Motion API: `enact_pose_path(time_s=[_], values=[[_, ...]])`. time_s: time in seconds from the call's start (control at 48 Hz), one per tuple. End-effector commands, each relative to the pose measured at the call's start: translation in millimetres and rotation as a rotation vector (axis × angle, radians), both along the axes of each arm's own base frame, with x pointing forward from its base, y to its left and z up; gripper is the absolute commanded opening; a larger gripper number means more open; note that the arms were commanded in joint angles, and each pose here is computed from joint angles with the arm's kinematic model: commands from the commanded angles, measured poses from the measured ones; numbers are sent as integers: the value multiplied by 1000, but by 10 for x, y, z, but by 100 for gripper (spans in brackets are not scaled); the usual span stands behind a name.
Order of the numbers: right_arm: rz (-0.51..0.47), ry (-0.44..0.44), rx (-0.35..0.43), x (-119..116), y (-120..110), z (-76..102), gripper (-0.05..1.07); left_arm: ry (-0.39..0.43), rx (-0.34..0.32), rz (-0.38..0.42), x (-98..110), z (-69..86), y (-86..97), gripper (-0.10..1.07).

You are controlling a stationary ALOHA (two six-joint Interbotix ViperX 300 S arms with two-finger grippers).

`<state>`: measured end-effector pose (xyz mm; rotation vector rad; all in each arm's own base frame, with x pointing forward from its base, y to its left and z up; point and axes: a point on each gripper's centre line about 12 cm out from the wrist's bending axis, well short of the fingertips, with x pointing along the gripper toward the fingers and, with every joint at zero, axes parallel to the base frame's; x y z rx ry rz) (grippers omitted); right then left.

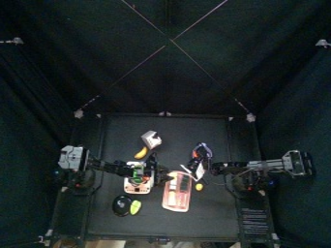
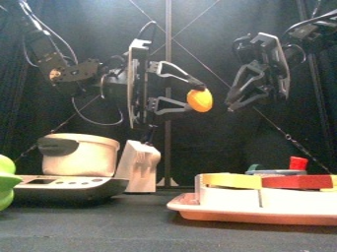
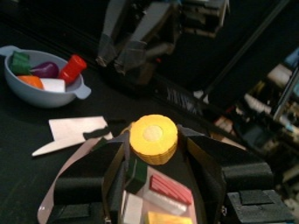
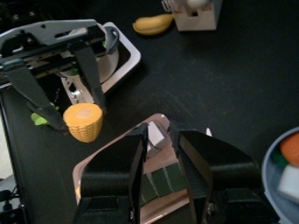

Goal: Grab corn bottom

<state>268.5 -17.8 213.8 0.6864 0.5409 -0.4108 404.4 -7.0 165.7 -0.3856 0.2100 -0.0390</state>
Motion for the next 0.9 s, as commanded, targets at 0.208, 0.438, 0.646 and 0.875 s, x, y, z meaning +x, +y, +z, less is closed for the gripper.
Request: enact_pose_path(time_s=[0.208,0.438,0.646,0.875], values=[[63,182,165,-270,652,-274,67,221,203,-101,-143,12,-38,77],[46,343,180,-355,885,-421,68,284,222,-116,-173,-74,-100,77],[33,428,125,-313,898,-610,74,297,226,-126,-178,-101,-133,76],[3,488,83,-329,854,-694,89,298,227,-131,-180,-103,-156,76]])
